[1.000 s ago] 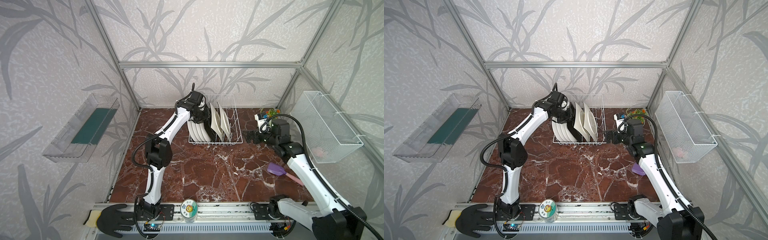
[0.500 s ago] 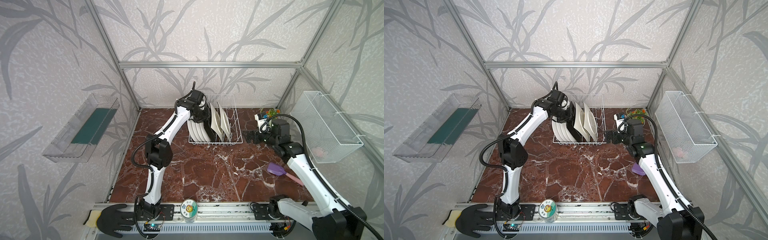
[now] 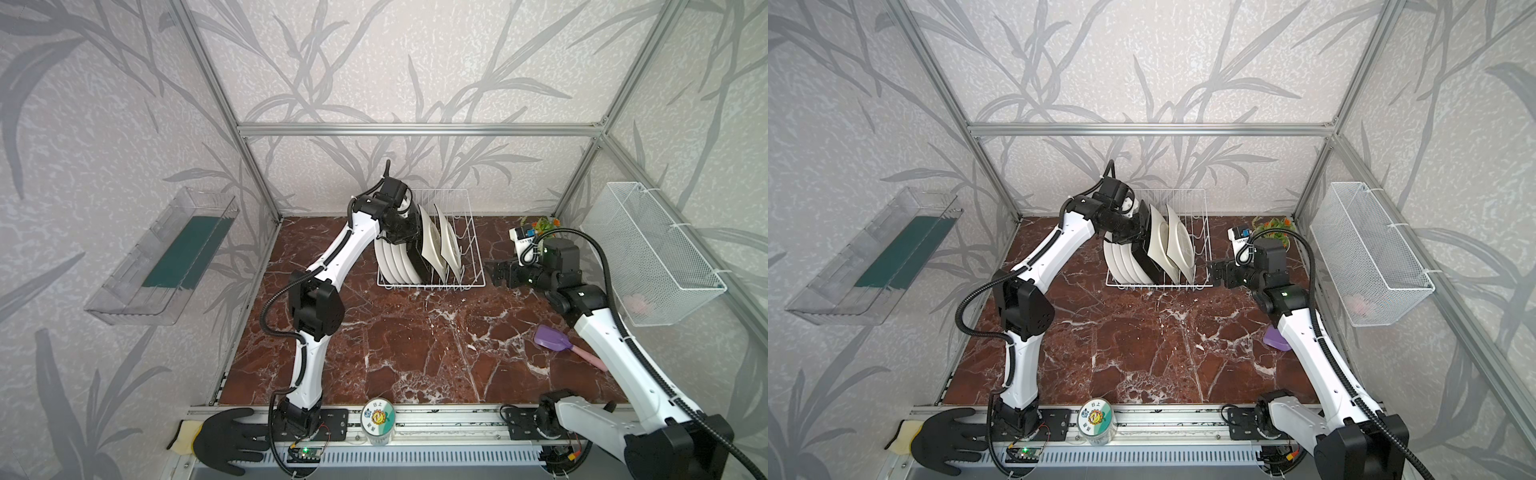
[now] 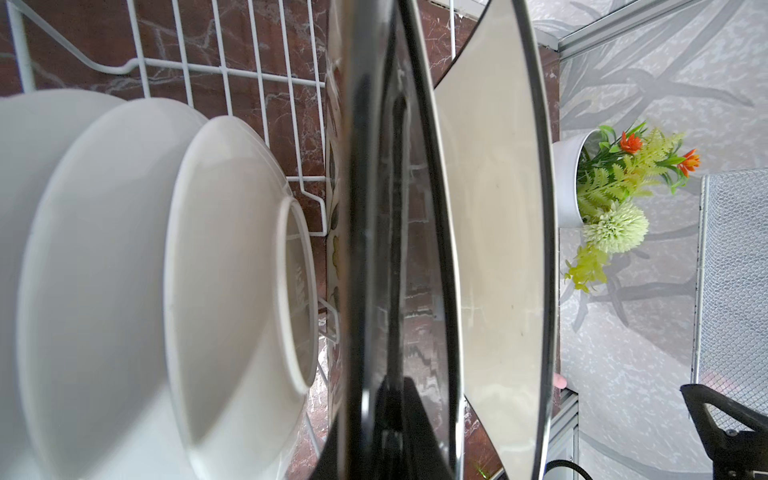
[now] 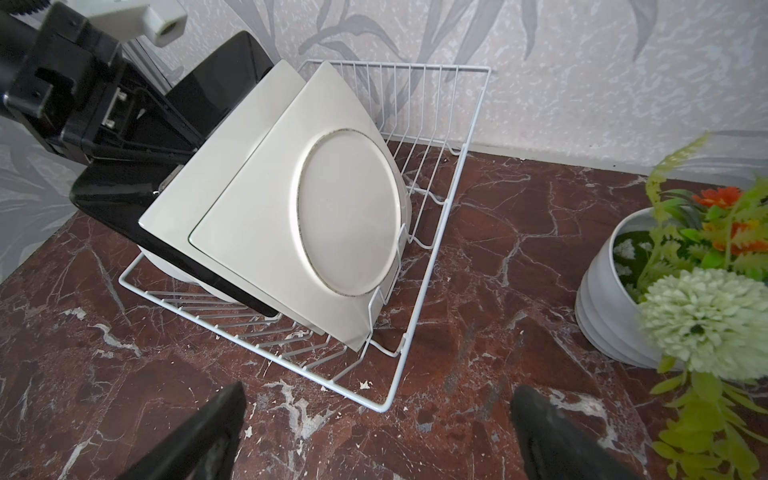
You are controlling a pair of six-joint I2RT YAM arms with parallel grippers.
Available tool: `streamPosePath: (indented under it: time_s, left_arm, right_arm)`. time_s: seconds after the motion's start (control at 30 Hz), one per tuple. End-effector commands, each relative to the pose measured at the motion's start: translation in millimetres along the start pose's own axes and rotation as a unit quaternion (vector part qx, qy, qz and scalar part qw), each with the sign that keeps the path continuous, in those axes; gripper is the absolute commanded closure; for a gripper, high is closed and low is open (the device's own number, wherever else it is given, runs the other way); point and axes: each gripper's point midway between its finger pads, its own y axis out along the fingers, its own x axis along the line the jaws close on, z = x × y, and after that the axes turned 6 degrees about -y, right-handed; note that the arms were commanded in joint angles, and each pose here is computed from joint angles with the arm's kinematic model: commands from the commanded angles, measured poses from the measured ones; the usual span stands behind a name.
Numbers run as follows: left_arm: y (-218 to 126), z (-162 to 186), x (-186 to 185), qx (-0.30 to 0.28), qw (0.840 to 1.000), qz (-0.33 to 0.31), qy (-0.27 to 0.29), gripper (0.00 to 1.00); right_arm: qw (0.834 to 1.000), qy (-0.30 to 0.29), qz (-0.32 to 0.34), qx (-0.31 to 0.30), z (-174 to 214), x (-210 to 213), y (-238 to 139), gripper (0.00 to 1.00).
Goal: Unload the plates from the dish rack
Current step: 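Close the left gripper on the black square plate's rim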
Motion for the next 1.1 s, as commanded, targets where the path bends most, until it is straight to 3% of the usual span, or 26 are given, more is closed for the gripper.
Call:
streamPosePath:
  time_s: [0.0,1.07]
  left_arm:
    - [-80,-30,-58,-0.099,0.991,0.080,0.045,1.00]
    - [-127,-32,-61,-0.135,0.986,0.081,0.057,1.00]
  right_arm:
    - [1.000,0.000,-0.003,-0.016,-8,3,-5,0.01]
    - [1.000,0.005,-0.008,-0.023,-10,6,-6,0.01]
